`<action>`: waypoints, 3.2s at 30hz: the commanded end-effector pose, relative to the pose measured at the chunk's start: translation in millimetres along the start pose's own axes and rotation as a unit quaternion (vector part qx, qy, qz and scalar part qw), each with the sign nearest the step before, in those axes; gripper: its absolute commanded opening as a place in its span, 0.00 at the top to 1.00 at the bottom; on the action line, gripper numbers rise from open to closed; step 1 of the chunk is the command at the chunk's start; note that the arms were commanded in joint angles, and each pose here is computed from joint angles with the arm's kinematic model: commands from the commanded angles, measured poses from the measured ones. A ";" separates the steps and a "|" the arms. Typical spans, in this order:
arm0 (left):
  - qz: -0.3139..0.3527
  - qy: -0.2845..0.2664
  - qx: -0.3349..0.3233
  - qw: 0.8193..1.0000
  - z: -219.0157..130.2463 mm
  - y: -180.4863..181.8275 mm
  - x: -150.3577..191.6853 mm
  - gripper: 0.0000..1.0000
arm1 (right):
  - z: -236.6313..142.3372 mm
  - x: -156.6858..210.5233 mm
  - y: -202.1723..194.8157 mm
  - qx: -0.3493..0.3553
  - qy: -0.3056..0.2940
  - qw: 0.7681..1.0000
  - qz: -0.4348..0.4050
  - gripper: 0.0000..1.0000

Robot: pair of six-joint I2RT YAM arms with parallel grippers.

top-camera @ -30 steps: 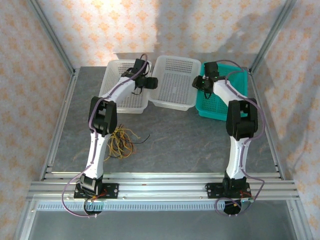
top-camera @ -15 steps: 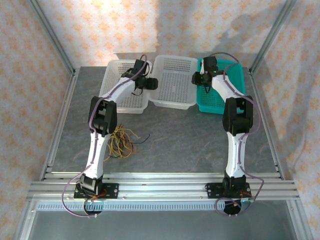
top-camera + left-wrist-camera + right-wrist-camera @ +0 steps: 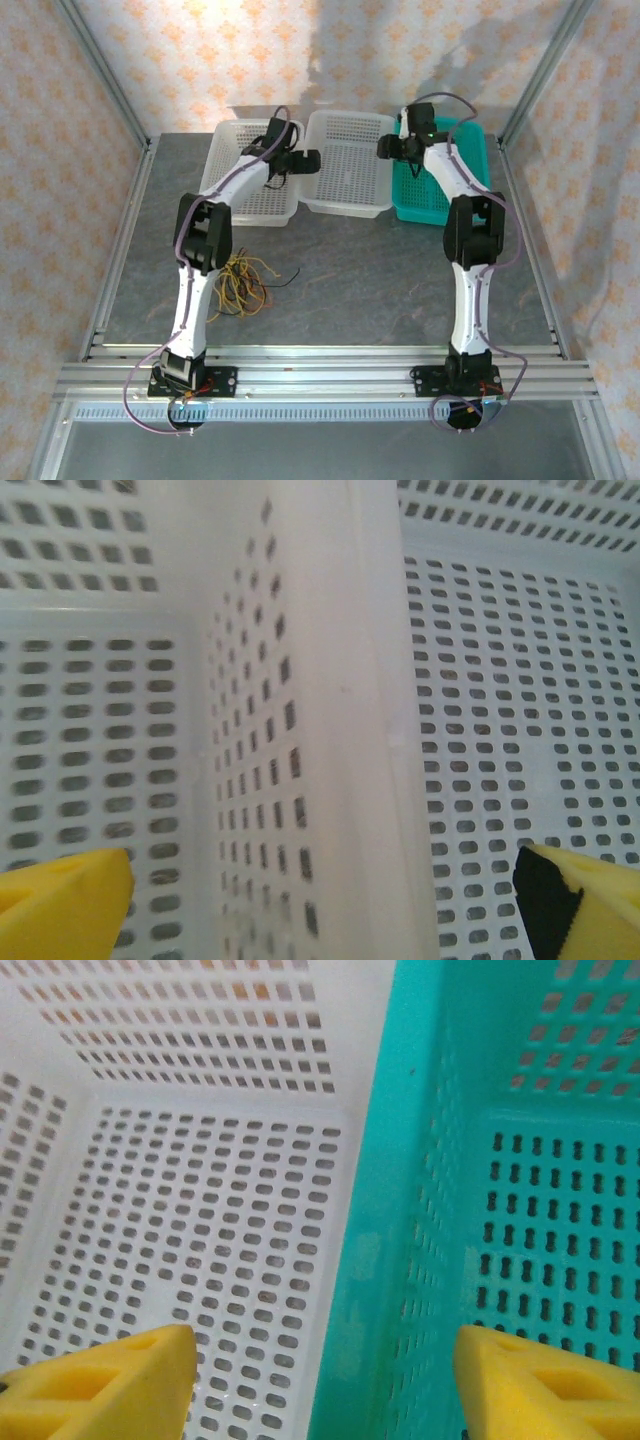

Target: Untangle the cables

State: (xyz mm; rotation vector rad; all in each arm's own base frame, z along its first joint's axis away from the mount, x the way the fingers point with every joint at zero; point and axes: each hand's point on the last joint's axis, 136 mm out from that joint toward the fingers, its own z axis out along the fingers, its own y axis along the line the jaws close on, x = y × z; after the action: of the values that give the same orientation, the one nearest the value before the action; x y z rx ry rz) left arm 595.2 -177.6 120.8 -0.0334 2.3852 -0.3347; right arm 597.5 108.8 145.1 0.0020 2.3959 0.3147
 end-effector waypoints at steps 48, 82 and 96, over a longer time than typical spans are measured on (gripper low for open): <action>-0.105 -0.047 -0.081 0.990 -110.3 61.6 136.9 0.55 | -114.3 157.5 -157.5 0.136 -0.100 0.912 0.373 0.67; -0.121 -0.130 0.005 0.984 -171.7 43.8 127.0 0.31 | -126.9 203.4 49.1 -0.010 -0.111 0.982 0.154 0.53; -0.130 -0.139 -0.043 0.981 -197.9 82.4 123.8 0.31 | -66.0 158.4 40.3 0.042 -0.131 0.968 0.210 0.54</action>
State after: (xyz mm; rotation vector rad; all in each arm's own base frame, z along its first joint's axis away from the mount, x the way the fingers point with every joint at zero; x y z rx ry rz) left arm 385.4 -72.6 164.9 -0.4164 2.0868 -0.3606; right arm 412.7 164.3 89.1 0.4604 2.1967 0.4309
